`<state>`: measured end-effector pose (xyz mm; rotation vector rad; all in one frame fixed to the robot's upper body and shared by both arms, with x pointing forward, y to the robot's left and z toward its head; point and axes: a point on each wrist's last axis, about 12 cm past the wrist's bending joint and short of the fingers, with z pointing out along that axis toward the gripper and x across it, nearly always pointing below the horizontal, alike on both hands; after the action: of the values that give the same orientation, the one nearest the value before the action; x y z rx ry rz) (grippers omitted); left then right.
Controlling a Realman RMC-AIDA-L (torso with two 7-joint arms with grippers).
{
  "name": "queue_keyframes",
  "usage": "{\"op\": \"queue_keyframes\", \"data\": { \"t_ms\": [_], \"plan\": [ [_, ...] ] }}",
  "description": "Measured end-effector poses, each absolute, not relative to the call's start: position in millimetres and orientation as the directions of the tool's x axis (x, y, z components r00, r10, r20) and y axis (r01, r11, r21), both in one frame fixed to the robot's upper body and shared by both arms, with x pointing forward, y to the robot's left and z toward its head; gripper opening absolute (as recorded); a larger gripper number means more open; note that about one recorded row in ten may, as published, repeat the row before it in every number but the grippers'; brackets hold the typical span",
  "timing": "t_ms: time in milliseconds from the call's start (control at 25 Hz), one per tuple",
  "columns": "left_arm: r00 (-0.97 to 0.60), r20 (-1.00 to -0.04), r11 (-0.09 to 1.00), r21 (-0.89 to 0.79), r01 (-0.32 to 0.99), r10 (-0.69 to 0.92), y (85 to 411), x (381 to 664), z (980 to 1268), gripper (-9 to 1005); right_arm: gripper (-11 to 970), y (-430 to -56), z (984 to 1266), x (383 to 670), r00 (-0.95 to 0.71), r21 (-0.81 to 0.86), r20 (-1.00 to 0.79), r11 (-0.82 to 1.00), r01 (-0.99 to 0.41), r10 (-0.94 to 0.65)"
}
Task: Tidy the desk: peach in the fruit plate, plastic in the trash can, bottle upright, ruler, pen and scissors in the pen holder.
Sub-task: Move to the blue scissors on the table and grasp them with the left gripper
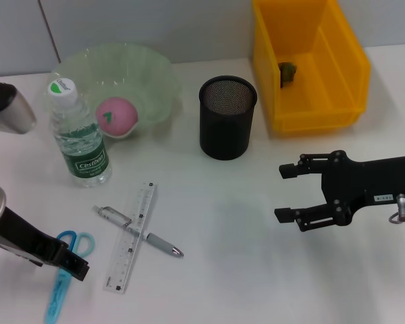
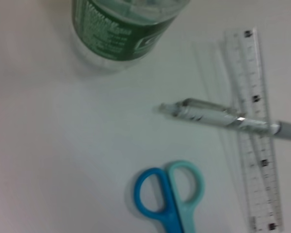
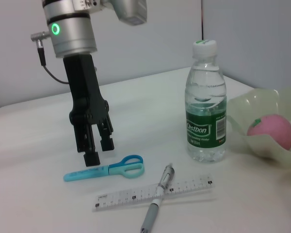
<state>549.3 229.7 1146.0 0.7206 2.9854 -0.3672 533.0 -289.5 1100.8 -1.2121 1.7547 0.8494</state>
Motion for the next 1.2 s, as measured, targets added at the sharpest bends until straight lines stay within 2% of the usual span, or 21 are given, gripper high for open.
{"op": "queue_keyframes", "data": {
  "t_ms": [1200],
  "plan": [
    [-0.883,-0.082,0.869,-0.161,0.468,0.461,211.1,558.1,1127.3,828,802,-287.8,1105.7,535.9,-0.174,0.049,-0.903,0.309,-0.950,-0.392]
  ]
}}
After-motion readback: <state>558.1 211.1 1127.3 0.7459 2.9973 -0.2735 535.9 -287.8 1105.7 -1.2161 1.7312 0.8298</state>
